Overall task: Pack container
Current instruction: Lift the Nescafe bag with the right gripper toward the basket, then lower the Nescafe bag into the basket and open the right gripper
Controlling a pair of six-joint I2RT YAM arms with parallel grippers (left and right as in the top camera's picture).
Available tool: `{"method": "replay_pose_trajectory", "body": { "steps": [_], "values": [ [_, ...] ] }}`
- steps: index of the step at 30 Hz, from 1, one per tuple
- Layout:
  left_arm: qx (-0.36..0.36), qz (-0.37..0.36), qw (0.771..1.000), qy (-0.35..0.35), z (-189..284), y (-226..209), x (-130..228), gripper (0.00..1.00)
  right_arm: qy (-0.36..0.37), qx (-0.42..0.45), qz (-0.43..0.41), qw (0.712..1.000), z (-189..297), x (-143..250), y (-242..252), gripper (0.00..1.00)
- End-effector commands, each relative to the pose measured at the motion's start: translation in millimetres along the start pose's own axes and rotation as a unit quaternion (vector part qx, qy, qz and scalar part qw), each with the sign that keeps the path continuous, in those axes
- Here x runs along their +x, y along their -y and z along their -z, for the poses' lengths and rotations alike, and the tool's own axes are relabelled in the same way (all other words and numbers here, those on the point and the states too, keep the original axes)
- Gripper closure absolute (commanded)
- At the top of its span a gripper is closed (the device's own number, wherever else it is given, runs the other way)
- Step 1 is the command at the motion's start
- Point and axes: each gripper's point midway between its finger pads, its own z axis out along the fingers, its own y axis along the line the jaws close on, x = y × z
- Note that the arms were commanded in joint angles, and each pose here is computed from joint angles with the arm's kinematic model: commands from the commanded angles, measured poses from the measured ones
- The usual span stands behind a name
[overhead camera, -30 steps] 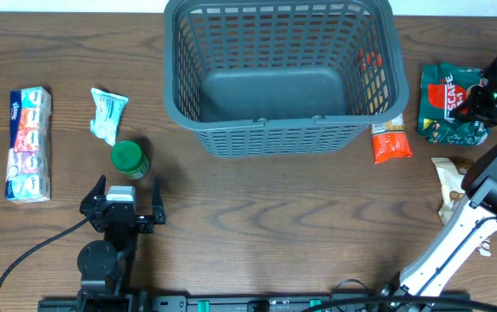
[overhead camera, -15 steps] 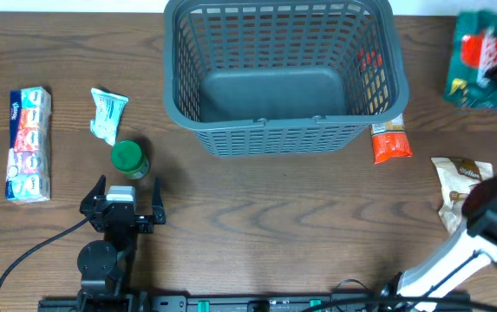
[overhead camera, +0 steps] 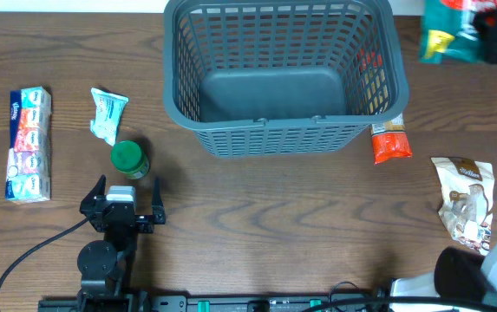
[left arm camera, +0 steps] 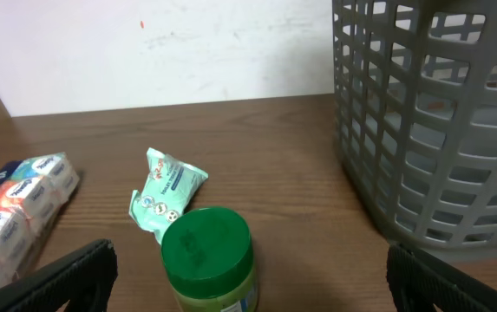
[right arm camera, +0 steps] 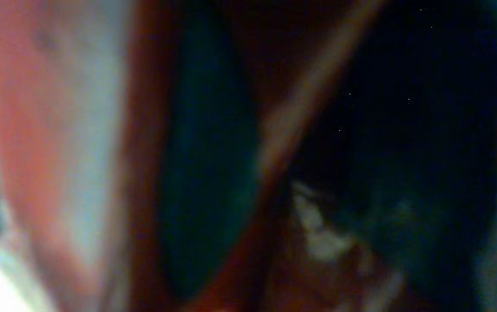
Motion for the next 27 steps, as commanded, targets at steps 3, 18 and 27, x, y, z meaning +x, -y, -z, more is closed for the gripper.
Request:
{"method": "replay_pose_trajectory", "body": {
  "steps": [3, 18, 27],
  "values": [
    [0.001, -0.003, 1.0, -0.016, -2, 1, 14, 0.01, 0.069, -0.059, 0.063, 0.994, 35, -34, -68, 0.99],
    [0.001, -0.003, 1.0, -0.016, -2, 1, 14, 0.01, -0.11, -0.111, 0.107, 0.982, -75, 35, -170, 0.98],
    [0.001, -0.003, 1.0, -0.016, -2, 1, 14, 0.01, -0.232, -0.076, 0.025, 0.97, -141, 94, -180, 0.98]
  ]
}}
